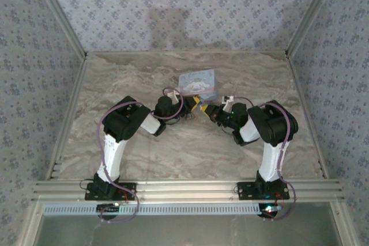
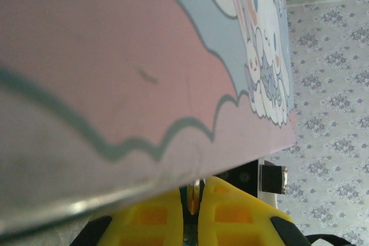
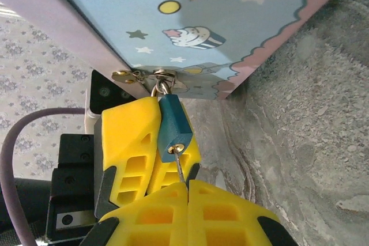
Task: Unlock a padlock with a key
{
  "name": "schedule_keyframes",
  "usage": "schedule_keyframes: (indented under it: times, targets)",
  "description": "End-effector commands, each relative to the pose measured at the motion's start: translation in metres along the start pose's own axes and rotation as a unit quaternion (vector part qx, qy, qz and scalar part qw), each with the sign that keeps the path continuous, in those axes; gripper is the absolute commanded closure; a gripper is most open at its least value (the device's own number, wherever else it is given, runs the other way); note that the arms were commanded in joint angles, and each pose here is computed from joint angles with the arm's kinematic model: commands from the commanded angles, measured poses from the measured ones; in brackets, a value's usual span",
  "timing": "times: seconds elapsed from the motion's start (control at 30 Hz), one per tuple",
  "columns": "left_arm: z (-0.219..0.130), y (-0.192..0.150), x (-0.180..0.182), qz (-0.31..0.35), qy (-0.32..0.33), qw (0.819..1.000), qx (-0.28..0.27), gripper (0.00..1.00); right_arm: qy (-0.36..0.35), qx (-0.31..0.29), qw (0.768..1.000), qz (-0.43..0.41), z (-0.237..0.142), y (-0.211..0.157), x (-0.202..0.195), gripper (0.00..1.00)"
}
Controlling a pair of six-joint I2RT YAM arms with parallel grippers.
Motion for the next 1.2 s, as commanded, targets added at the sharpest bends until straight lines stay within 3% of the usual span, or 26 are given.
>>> schedule_keyframes:
  times: [0.0, 0.13, 0.5, 1.17]
  targets:
    - [-0.008, -0.043, 0.061, -0.056, 0.092, 0.991, 0.083, 1.00, 0.023, -0.060, 0.998, -0.003, 0.007, 0.036, 0.014, 1.00]
    - [-0.009, -0.043, 0.062, -0.058, 0.091, 0.991, 0.085, 1.00, 0.021, -0.061, 0.998, 0.008, 0.004, 0.040, 0.010, 1.00]
    - [-0.006, -0.042, 0.059, -0.062, 0.086, 0.991, 0.081, 1.00, 0.006, -0.019, 0.997, -0.068, 0.012, 0.024, 0.019, 1.00]
    - [-0.005, -0.039, 0.060, -0.070, 0.084, 0.992, 0.070, 1.00, 0.004, -0.050, 0.997, -0.057, 0.015, 0.007, 0.015, 1.00]
Point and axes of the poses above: each hand's point on the last joint's axis, 136 mm out from that joint toward the fingers, its own z axis out along the fingers, its own x axis along the line the jaws close on, y = z × x, the point moved 2 cm from there along -z, back along the fingers, and after that the axes turned 10 degrees about -z, right-handed, at the moved point
